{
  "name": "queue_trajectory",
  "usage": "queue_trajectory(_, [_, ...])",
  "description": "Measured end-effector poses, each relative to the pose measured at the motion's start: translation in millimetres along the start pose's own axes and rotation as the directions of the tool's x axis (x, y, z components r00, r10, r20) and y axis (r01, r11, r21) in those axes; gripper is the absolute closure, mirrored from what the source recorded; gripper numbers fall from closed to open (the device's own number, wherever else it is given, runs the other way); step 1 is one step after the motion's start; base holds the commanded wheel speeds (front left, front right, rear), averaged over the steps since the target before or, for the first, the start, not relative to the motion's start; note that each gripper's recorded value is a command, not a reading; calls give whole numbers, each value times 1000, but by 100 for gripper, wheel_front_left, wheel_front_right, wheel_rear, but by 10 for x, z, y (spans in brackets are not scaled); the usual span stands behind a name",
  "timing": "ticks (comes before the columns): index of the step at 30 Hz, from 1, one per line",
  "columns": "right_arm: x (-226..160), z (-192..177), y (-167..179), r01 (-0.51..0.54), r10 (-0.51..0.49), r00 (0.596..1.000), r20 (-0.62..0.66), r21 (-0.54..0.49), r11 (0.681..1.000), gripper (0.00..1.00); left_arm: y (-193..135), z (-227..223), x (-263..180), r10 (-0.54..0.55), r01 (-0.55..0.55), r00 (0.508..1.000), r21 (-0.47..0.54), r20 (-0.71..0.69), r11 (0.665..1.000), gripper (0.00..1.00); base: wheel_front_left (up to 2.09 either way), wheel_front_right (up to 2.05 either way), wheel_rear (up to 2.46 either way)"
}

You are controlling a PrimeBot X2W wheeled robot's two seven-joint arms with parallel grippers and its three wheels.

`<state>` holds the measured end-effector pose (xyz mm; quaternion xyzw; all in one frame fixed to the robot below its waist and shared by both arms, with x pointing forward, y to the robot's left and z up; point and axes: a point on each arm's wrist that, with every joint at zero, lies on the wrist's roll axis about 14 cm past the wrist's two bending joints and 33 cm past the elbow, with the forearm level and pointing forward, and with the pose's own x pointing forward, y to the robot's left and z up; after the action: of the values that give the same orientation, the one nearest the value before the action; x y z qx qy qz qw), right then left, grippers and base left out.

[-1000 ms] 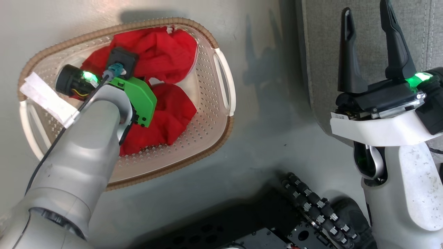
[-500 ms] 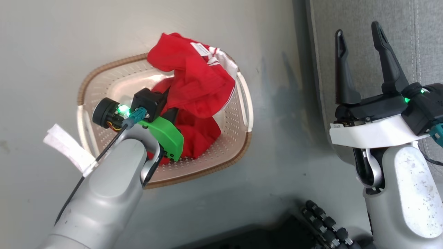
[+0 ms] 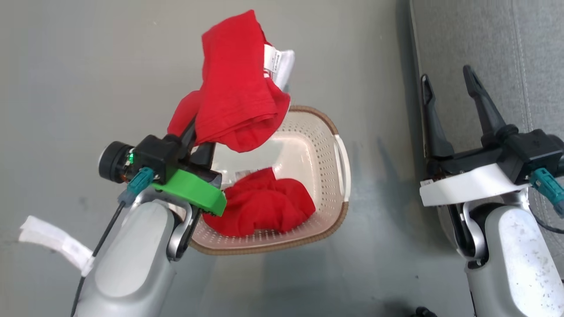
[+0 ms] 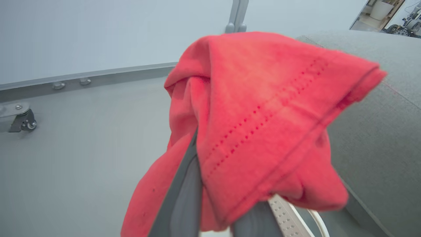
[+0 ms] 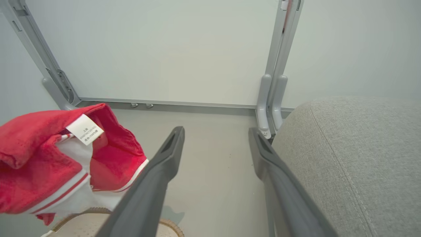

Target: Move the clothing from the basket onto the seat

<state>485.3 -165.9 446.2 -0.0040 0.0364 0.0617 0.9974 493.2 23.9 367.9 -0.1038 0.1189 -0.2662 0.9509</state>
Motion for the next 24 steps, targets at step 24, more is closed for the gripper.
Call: queue_trajectory(24, [-851, 780, 433, -88, 86, 992, 89, 23, 996, 0, -304, 1673, -1295, 69, -137, 896, 125, 438, 983, 100, 0, 0, 0])
